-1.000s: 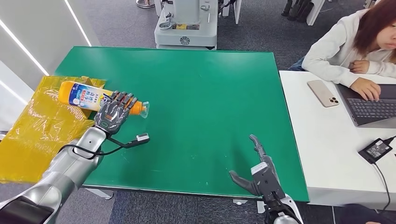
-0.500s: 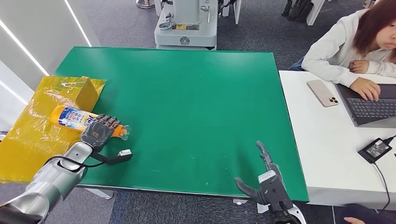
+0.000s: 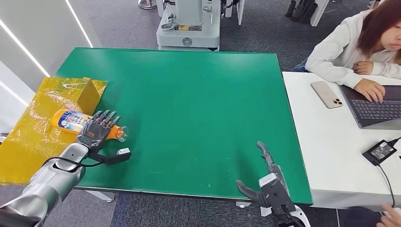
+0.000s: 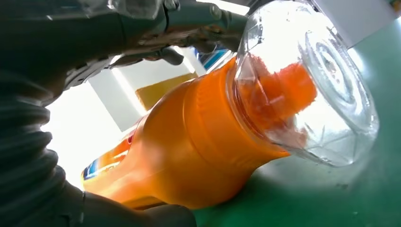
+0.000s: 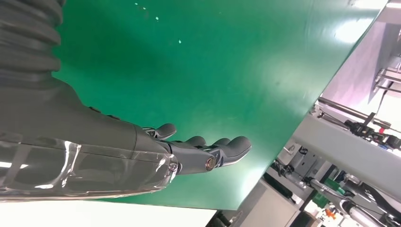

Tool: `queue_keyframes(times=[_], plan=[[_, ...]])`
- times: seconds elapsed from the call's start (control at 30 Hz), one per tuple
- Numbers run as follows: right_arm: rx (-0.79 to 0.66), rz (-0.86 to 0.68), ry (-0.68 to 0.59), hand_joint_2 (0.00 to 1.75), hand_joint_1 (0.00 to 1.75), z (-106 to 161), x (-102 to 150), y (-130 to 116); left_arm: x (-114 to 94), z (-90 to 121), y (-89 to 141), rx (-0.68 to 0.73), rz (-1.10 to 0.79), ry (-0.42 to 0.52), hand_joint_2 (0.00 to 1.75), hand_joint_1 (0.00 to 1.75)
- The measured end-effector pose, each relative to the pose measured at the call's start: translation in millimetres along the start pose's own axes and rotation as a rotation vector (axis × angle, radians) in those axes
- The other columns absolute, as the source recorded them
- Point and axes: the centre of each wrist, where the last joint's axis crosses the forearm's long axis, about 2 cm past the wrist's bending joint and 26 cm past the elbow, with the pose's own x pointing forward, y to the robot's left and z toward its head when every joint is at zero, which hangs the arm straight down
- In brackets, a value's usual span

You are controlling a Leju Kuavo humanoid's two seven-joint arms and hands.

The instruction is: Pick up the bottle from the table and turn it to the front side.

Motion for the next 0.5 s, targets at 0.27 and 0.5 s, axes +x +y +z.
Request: queue_keyframes(times=[0.27, 0.5], plan=[[-0.003, 0.014, 0.000, 1.75, 0.00, -1.0, 4.6, -0.5, 31.5, -16.0, 11.3, 0.167, 0.429, -0.033, 1.75, 0.00], [0.006, 0.006, -0.024, 1.75, 0.00, -2.0, 2.7, 2.2, 118.6, -27.6, 57.6, 0.701, 1.556, 0.014, 1.75, 0.00]])
